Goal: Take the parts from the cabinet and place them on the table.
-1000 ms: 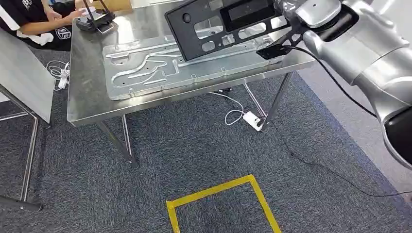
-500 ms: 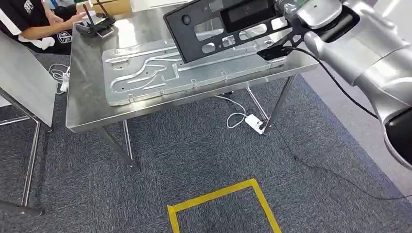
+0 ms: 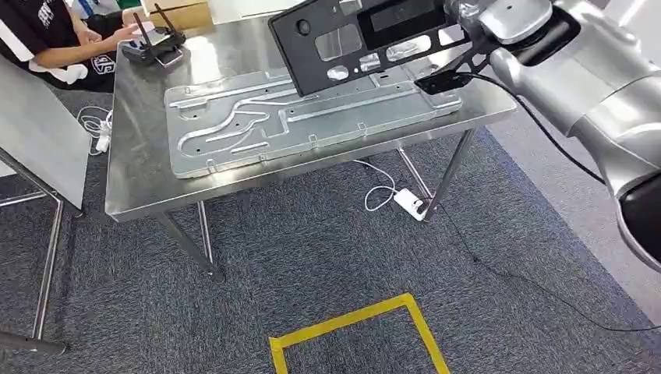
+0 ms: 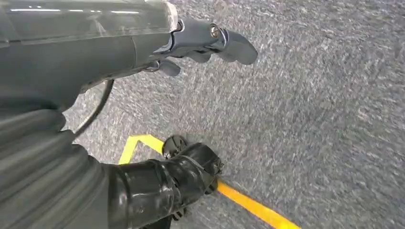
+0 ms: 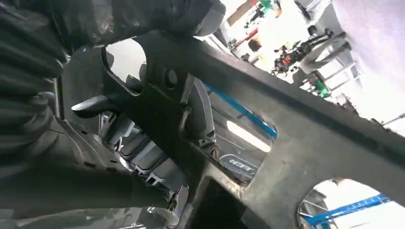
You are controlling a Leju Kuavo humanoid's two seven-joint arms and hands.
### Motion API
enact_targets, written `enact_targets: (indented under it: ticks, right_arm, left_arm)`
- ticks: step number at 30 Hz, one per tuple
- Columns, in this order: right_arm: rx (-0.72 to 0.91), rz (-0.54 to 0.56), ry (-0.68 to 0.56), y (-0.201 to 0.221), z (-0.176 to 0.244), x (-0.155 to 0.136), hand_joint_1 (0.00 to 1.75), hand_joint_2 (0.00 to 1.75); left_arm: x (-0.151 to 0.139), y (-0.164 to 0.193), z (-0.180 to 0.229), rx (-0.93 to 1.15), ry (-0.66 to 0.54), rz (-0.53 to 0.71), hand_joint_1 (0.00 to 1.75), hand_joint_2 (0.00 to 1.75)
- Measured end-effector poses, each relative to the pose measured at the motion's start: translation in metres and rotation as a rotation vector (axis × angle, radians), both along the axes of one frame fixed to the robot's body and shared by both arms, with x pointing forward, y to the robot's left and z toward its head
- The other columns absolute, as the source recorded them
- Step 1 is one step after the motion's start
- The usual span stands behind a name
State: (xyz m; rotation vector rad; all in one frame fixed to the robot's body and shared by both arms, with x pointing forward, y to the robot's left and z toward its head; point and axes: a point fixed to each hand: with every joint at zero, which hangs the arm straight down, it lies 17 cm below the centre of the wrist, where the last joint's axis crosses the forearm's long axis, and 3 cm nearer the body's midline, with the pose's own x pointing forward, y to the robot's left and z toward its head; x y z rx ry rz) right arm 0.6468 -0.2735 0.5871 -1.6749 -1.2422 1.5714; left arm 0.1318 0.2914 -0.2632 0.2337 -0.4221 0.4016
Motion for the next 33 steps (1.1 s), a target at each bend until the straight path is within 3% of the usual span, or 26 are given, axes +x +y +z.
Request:
enact_targets:
  ticks: [33]
  right_arm:
    - [0.005, -0.018, -0.004, -0.013, 0.010, -0.003, 1.75, 1.75]
  left_arm:
    - [-0.001, 0.000, 0.000, -0.005, -0.003, -0.003, 0.00, 1.75]
